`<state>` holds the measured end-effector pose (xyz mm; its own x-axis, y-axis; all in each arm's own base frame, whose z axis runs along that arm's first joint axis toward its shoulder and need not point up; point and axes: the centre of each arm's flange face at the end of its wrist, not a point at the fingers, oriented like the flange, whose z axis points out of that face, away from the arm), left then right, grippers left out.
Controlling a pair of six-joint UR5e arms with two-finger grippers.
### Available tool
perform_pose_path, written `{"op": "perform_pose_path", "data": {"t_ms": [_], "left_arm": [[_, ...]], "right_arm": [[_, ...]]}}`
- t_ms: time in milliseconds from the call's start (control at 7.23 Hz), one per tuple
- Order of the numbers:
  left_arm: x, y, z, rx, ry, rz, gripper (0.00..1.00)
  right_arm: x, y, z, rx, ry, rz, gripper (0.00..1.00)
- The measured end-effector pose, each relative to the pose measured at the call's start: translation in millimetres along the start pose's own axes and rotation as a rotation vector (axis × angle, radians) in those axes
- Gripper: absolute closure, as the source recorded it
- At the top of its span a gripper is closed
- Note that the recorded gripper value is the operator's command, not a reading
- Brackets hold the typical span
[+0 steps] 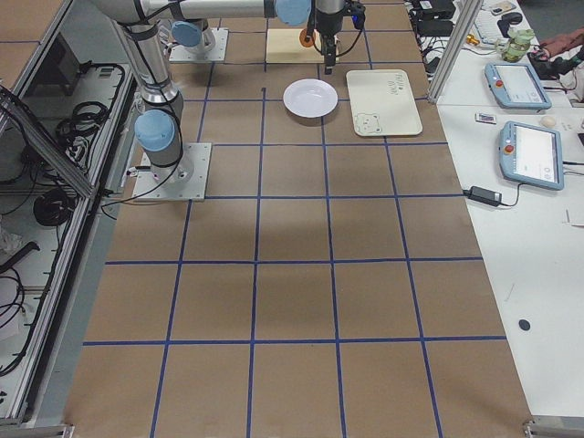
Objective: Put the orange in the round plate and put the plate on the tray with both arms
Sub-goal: 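Carry the orange with the left gripper over the white bowl and release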
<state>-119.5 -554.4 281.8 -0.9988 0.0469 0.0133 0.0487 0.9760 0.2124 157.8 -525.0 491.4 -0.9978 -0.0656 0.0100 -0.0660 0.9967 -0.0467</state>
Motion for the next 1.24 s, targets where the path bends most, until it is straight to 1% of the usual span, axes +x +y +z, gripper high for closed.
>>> {"op": "perform_pose_path", "data": {"t_ms": [138, 277, 415, 691, 830, 1106, 1245], "left_arm": [[19.8, -6.4, -11.8, 0.017, 0.07, -0.065, 1.0], [48.3, -8.8, -15.7, 0.038, 0.11, -0.12, 1.0], [84.5, -8.9, -14.3, 0.07, 0.124, -0.174, 1.0], [163.4, -1.1, -2.6, 0.14, 0.142, -0.315, 1.0], [192.7, 3.9, 6.7, 0.153, 0.151, -0.382, 1.0], [227.8, 11.6, 29.6, 0.126, 0.151, -0.493, 1.0], [239.1, 13.8, 43.2, 0.105, 0.143, -0.516, 1.0]], "right_arm": [[0.0, 0.0, 0.2, -0.001, 0.0, 0.0, 0.0], [0.0, 0.1, 0.3, -0.001, 0.0, 0.0, 0.0], [0.0, 0.1, 0.6, -0.002, 0.0, -0.001, 0.0], [0.0, -0.1, 1.2, -0.003, 0.0, -0.001, 0.0], [0.1, -0.1, 1.3, -0.003, 0.001, -0.002, 0.0], [0.1, -0.1, 1.4, -0.004, 0.001, -0.003, 0.0], [0.0, -0.1, 1.4, -0.004, 0.0, -0.003, 0.0]]}}
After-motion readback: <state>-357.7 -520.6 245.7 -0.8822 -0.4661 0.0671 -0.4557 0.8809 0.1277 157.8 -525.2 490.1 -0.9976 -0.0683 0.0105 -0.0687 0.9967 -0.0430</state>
